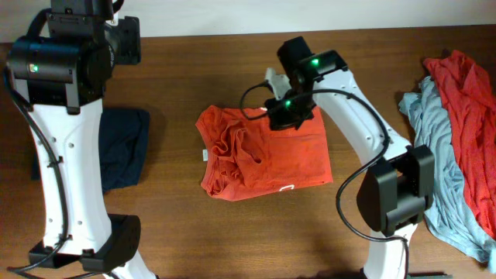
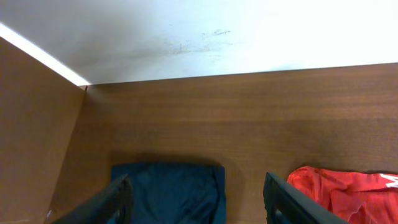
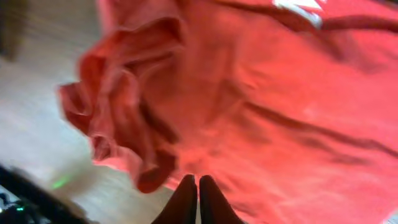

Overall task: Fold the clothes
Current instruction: 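Fold the right end leftward over the strip with the right gripper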

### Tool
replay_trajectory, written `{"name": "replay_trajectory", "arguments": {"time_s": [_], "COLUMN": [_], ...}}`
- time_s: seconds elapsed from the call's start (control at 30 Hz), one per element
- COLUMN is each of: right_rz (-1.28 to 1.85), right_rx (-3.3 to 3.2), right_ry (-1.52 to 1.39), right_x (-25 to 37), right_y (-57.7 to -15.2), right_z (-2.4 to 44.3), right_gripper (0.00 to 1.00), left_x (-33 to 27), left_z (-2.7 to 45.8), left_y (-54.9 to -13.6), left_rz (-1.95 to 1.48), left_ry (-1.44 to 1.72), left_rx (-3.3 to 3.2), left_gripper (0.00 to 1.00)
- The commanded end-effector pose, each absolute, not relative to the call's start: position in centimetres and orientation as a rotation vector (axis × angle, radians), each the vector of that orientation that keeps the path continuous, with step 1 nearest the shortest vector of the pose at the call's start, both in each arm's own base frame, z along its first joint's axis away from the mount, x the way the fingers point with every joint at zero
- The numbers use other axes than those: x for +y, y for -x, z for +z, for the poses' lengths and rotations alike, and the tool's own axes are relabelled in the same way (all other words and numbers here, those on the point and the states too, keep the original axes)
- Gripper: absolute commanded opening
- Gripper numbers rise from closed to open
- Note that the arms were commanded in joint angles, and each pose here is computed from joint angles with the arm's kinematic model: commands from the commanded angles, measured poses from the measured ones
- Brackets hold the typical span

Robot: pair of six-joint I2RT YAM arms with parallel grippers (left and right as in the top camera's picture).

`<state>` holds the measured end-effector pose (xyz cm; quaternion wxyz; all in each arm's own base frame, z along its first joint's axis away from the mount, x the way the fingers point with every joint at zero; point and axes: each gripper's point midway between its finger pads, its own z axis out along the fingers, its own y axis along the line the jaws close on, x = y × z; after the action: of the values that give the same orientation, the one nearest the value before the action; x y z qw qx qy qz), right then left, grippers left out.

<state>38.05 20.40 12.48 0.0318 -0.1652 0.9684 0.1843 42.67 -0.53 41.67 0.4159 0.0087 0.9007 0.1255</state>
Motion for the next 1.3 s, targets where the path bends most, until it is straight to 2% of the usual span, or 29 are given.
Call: {"name": "replay_trajectory", "arguments": {"time_s": [0.0, 0.13, 0.27, 0.43, 0.5, 0.67, 0.83, 0.9, 1.0, 1.27], "right_rz": [0.479, 0.694, 0.921, 1.465, 1.544, 1.433, 1.252, 1.114, 0.915, 0.595], "right_rx": [3.109, 3.152, 3.103, 2.699, 2.598, 2.573, 2.691, 2.818, 2.922, 3.031], "right_ry": [0.460, 0.494, 0.650, 1.102, 1.161, 1.133, 0.844, 0.577, 0.369, 0.221], "right_x": [19.8, 23.1, 27.9, 35.7, 37.1, 36.5, 32.0, 28.8, 25.4, 24.6], "right_y": [-36.3, -33.1, -30.0, -26.1, -25.8, -28.2, -33.5, -36.1, -37.9, -38.6], "right_z": [7.9, 5.1, 4.9, 10.0, 11.5, 12.9, 13.3, 12.2, 10.3, 5.5], "right_gripper": [0.04, 0.04, 0.04, 0.04, 0.04, 0.04, 0.04, 0.04, 0.04, 0.04], "left_x": [-0.3, -0.3, -0.3, -0.3, -0.3, -0.3, -0.3, -0.3, -0.3, -0.3], "left_z": [42.8, 42.8, 42.8, 42.8, 42.8, 42.8, 42.8, 42.8, 42.8, 42.5], "left_y": [-42.1, -42.1, -42.1, -42.1, -42.1, -42.1, -42.1, -42.1, -42.1, -42.4], "left_rz": [0.316, 0.317, 0.317, 0.317, 0.317, 0.317, 0.317, 0.317, 0.317, 0.318], "left_ry": [-0.024, -0.024, -0.024, -0.024, -0.024, -0.024, -0.024, -0.024, -0.024, -0.025], "left_rx": [2.232, 2.234, 2.234, 2.234, 2.234, 2.235, 2.235, 2.234, 2.234, 2.239], "left_gripper": [0.67, 0.67, 0.67, 0.67, 0.67, 0.67, 0.67, 0.67, 0.67, 0.67]}}
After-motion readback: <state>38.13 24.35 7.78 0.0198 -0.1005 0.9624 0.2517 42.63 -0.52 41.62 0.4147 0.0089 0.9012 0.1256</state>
